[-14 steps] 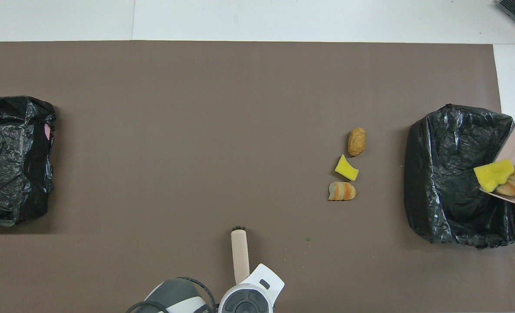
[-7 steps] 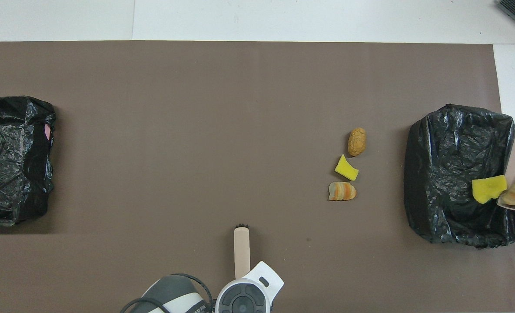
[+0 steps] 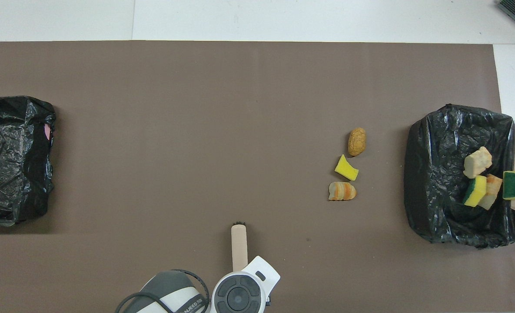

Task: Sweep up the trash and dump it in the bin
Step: 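Tilt the dustpan with the right gripper to dump pieces into the bag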

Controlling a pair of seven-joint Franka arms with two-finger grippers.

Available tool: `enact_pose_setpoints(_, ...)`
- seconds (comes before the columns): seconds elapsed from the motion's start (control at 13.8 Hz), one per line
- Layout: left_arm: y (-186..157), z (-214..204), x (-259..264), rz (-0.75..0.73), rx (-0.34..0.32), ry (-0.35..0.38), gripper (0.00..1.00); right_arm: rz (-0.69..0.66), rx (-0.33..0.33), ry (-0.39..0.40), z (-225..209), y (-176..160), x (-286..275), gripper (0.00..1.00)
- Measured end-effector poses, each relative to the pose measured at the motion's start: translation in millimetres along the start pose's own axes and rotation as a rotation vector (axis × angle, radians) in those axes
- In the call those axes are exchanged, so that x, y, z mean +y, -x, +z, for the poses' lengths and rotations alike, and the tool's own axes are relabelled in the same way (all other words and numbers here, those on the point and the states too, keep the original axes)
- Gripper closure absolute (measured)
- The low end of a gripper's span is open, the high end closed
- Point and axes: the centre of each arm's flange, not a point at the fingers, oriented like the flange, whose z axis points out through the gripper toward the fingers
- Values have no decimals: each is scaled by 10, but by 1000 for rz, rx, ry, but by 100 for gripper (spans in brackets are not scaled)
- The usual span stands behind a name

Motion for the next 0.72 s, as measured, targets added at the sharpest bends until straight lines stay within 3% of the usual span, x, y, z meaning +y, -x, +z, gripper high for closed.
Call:
enact_pose_setpoints(0.29, -29, 14, -15, -16, -13, 9, 74, -15, -29, -10, -241, -35, 62, 68)
enact_pose_setpoints(0.51, -31, 40, -15, -21, -22, 9, 74, -21, -64, -14, -691, 247, 131, 68)
enact_pose_setpoints(0.65, -31, 40, -13, -27, -28, 16, 59, -17, -81, -33, -923, 408, 104, 68)
enact_pose_setpoints(0.72, -35, 39, -15, -29, -30, 17, 44, -13, -81, -45, -1049, 408, 95, 68)
